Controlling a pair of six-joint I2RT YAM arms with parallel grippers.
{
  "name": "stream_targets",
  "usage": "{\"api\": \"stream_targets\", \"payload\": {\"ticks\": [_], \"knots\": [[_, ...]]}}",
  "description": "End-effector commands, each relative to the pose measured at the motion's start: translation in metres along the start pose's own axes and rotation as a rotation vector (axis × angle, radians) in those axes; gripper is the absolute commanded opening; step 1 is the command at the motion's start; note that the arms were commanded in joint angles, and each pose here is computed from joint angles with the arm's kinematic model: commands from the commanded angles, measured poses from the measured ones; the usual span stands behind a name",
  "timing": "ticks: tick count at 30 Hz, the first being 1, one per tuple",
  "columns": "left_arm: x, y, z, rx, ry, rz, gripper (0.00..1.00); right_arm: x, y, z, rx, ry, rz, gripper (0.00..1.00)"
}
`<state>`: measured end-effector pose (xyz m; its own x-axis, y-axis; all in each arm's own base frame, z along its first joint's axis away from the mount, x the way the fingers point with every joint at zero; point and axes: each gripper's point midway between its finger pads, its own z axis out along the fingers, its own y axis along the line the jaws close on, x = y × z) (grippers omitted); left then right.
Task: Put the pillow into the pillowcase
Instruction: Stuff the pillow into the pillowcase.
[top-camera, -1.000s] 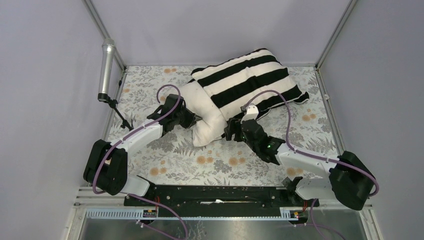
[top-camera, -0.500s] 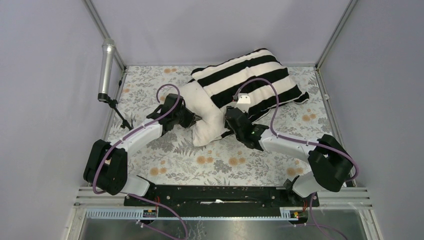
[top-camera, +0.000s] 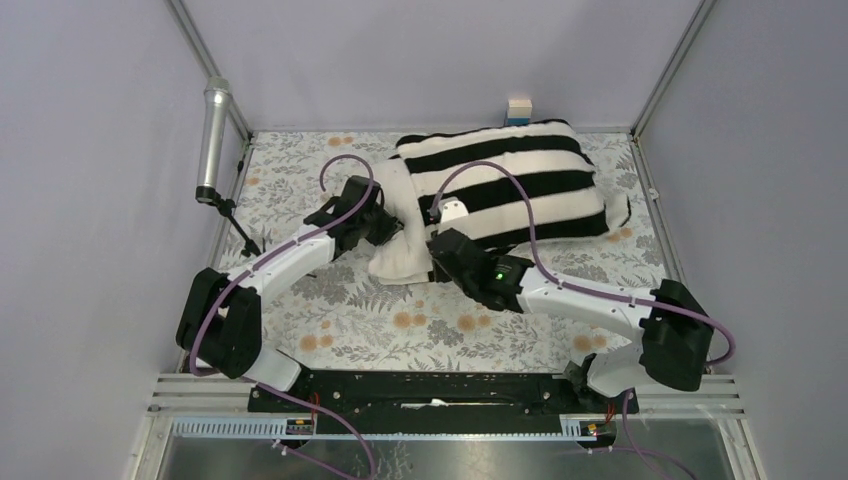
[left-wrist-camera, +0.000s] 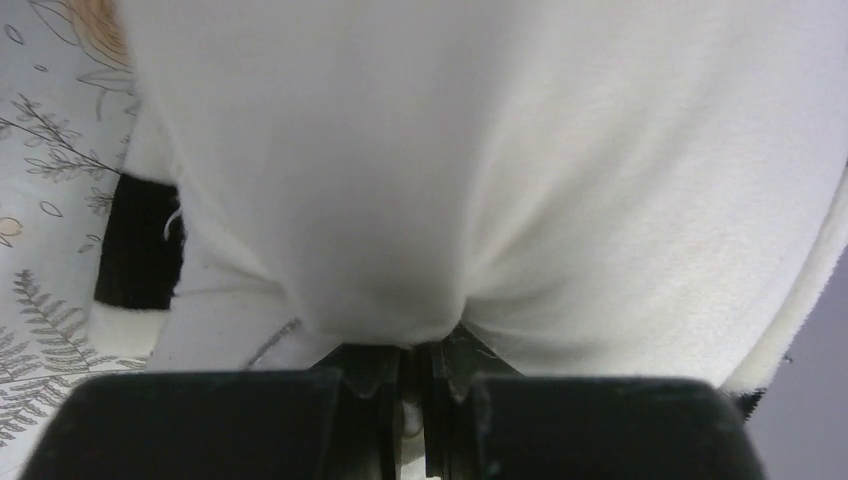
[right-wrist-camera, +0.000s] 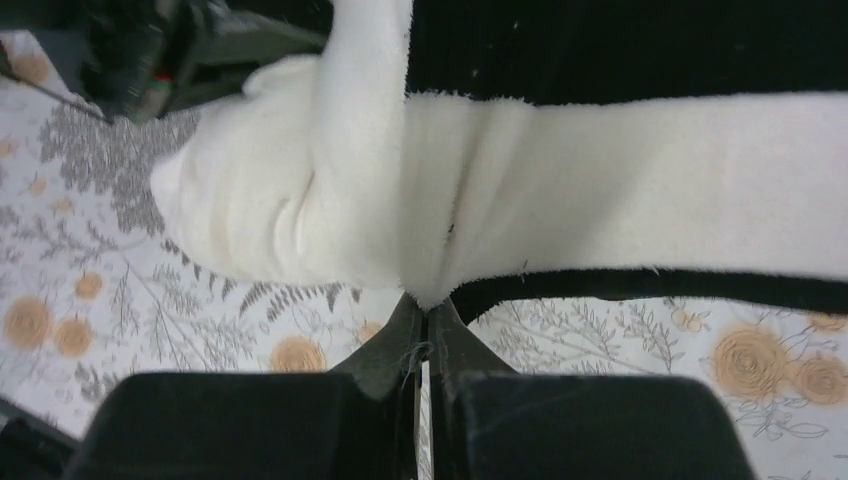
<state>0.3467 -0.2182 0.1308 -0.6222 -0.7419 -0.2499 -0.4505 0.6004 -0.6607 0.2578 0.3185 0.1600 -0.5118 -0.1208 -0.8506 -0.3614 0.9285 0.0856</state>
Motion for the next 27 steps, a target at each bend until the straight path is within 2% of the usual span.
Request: {"api": "stream_targets", "payload": {"ticks": [1,4,5,7,8,10,12,16,20,24,26,27], "knots": [[0.011,-0.043,-0.001,0.127,-0.017,0.058,0.00,-0.010,0.012,-0.021,-0.284,0.019,0.158,0.00],[0.019,-0.032,-0.002,0.116,-0.006,0.089,0.00,-0.020,-0.003,-0.029,-0.257,0.030,0.115,0.14],[0.023,-0.026,-0.001,0.108,0.005,0.097,0.00,-0.025,-0.005,-0.032,-0.247,0.032,0.103,0.25],[0.029,-0.017,0.000,0.109,0.020,0.110,0.00,-0.046,-0.008,-0.040,-0.222,-0.010,0.106,0.55],[0.031,-0.014,-0.001,0.114,0.023,0.120,0.00,-0.057,-0.014,-0.043,-0.190,-0.029,0.103,0.65],[0.032,-0.009,-0.003,0.120,0.023,0.133,0.00,-0.081,-0.025,-0.045,-0.102,-0.070,0.089,0.74],[0.034,-0.006,-0.006,0.124,0.028,0.148,0.00,-0.102,-0.036,-0.039,0.003,-0.098,0.071,0.76],[0.033,-0.008,-0.010,0.143,0.024,0.174,0.00,-0.114,-0.045,-0.007,0.179,-0.045,-0.039,0.76],[0.031,-0.008,-0.011,0.148,0.023,0.187,0.00,-0.106,-0.049,0.028,0.287,0.031,-0.109,0.76],[0.025,-0.005,-0.013,0.151,0.009,0.190,0.00,-0.092,-0.076,0.055,0.423,0.127,-0.137,0.76],[0.019,-0.002,-0.014,0.148,0.004,0.201,0.08,-0.085,-0.081,0.067,0.409,0.166,-0.122,0.73],[0.017,-0.003,-0.017,0.156,0.008,0.218,0.13,-0.082,-0.083,0.071,0.392,0.181,-0.114,0.66]]}}
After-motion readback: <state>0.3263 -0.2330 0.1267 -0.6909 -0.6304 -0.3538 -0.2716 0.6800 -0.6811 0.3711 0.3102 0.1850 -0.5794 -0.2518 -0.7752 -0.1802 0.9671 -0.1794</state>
